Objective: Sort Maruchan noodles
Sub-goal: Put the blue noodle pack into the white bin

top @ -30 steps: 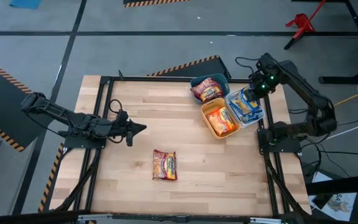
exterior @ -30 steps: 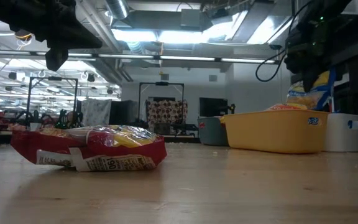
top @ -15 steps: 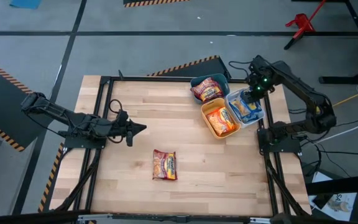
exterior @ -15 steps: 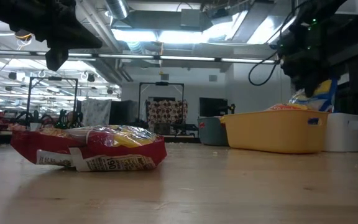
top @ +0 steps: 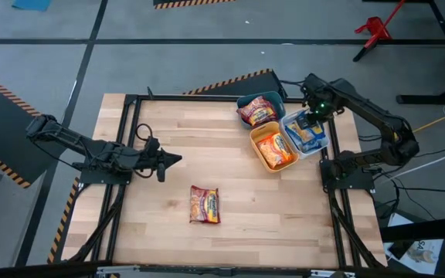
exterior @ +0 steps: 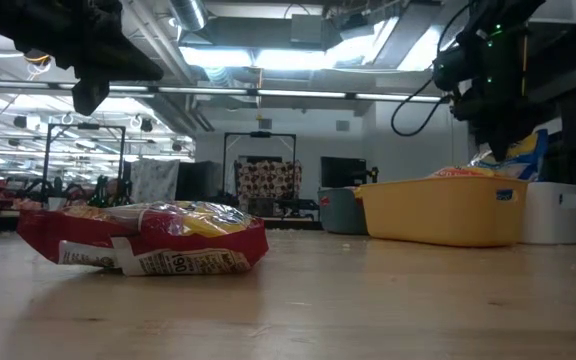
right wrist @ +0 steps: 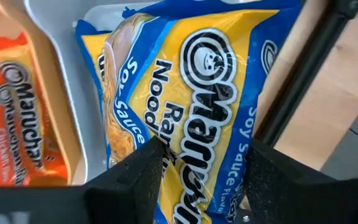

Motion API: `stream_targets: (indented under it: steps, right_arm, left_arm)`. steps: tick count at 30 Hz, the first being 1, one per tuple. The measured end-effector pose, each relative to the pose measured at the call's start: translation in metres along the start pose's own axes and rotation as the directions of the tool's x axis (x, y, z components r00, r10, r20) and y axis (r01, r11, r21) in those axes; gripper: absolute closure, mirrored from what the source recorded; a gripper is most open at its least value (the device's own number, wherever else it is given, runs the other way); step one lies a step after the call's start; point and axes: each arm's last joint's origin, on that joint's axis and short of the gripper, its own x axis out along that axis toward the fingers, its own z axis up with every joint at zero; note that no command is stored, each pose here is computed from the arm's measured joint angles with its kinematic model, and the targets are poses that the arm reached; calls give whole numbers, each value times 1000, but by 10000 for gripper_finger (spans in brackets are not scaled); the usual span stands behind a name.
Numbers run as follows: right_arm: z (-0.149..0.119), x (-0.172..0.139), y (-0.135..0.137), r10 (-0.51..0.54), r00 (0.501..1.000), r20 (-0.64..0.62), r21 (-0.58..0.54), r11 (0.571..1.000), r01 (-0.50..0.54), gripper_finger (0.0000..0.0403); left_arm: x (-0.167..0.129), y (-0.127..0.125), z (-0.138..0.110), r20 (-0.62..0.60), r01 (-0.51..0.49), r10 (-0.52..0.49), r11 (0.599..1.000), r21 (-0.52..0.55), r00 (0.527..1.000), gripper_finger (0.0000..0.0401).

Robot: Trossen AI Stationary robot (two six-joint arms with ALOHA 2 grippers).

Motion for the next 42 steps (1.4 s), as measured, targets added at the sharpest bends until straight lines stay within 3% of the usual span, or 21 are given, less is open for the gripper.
stream_targets:
  steps: [8, 19, 25, 30, 36, 42]
  right_arm:
    - [-2, -1, 8, -81, 997, 20, -21, 996, 81, 219]
    - [-2, -2, 17, 37, 999, 19, -96, 995, -35, 219]
    - [-4, -2, 16, 4, 1000, 2, -143, 990, -3, 219]
    - [-6, -2, 12, -104, 995, 8, -92, 990, 104, 219]
    - [-6, -2, 13, -91, 996, 7, -98, 991, 91, 219]
    - [-6, -2, 13, -74, 997, 0, -117, 990, 74, 171]
  left_arm:
    - [0, 0, 0, 0, 0, 0, 1000, 0, 1000, 401]
    - [0, 0, 0, -3, -2, 3, 1000, 2, 1000, 401]
    - [0, 0, 0, -4, -2, 2, 1000, 2, 1000, 401]
    - [0, 0, 0, -5, -1, 1, 1000, 2, 1000, 401]
    - [0, 0, 0, -5, 0, 0, 1000, 2, 1000, 401]
    - [0, 0, 0, -6, 1, -1, 1000, 1, 1000, 401]
